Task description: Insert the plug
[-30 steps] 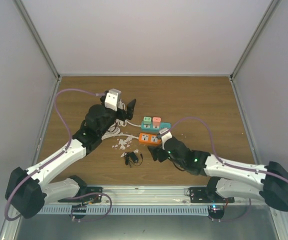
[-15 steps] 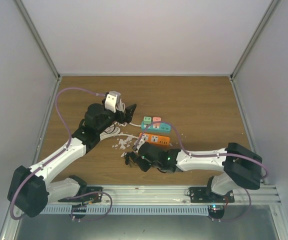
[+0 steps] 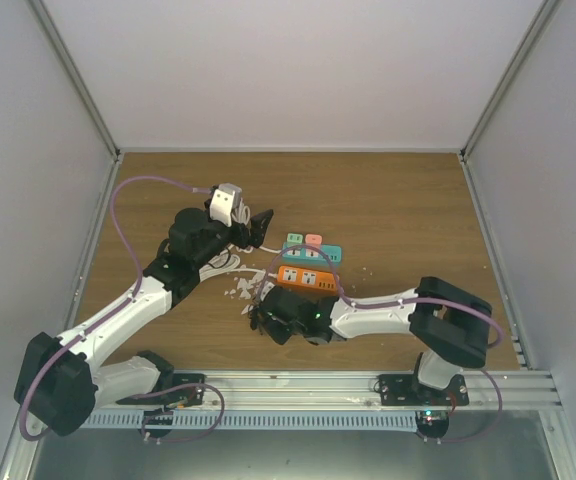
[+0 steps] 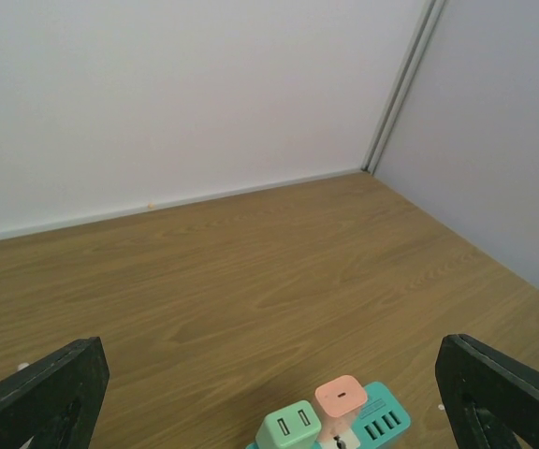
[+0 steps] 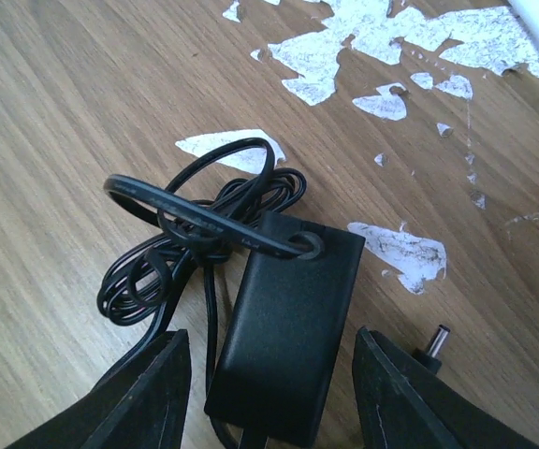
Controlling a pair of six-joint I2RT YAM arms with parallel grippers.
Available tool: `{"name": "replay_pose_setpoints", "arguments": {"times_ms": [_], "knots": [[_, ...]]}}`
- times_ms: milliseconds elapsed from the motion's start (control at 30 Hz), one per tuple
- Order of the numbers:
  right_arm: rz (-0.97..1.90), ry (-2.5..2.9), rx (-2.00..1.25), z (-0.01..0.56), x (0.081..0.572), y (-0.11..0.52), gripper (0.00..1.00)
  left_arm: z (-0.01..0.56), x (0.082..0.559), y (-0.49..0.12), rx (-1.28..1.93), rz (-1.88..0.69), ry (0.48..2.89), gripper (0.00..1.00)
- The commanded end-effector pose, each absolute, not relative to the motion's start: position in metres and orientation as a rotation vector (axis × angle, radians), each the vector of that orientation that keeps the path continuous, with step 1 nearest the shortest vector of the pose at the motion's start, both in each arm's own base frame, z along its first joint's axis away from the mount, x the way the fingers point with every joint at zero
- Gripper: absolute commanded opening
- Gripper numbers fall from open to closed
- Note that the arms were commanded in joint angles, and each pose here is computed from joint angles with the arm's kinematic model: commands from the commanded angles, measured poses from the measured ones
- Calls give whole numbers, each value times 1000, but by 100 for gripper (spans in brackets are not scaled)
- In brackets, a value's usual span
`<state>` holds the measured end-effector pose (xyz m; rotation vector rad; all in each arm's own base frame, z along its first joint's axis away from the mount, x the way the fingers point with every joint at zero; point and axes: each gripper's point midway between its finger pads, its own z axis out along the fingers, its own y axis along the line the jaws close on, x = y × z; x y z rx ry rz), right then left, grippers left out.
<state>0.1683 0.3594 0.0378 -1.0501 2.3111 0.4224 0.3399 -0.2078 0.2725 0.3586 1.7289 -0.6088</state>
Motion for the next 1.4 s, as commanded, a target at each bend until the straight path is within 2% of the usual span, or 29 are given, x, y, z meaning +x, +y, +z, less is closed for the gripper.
{"name": "replay_pose_setpoints", "arguments": {"times_ms": [0, 100, 300, 367, 533, 700, 1033, 1367], "knots": [[389, 2276, -1056, 42, 174, 369, 49, 275, 339, -208, 376, -615, 1706, 99], [349, 2277, -1054, 38, 179, 370, 44, 274, 338, -209, 380, -620, 1710, 99], [297, 2277, -1048, 33, 185, 370, 7, 276, 334, -203, 363, -608, 1701, 99], [289, 2267, -1033, 36, 187, 368, 1, 279, 331, -201, 357, -606, 1694, 99], [335, 2188, -956, 69, 191, 359, 0, 282, 324, -198, 357, -620, 1685, 99], [509, 2018, -853, 132, 184, 341, 0, 286, 309, -203, 398, -682, 1650, 99], [853, 1534, -621, 252, 149, 264, 0, 316, 261, -224, 570, -904, 1499, 99], [987, 1471, -660, 263, 126, 251, 1, 316, 184, -281, 1042, -1123, 1307, 98]]}}
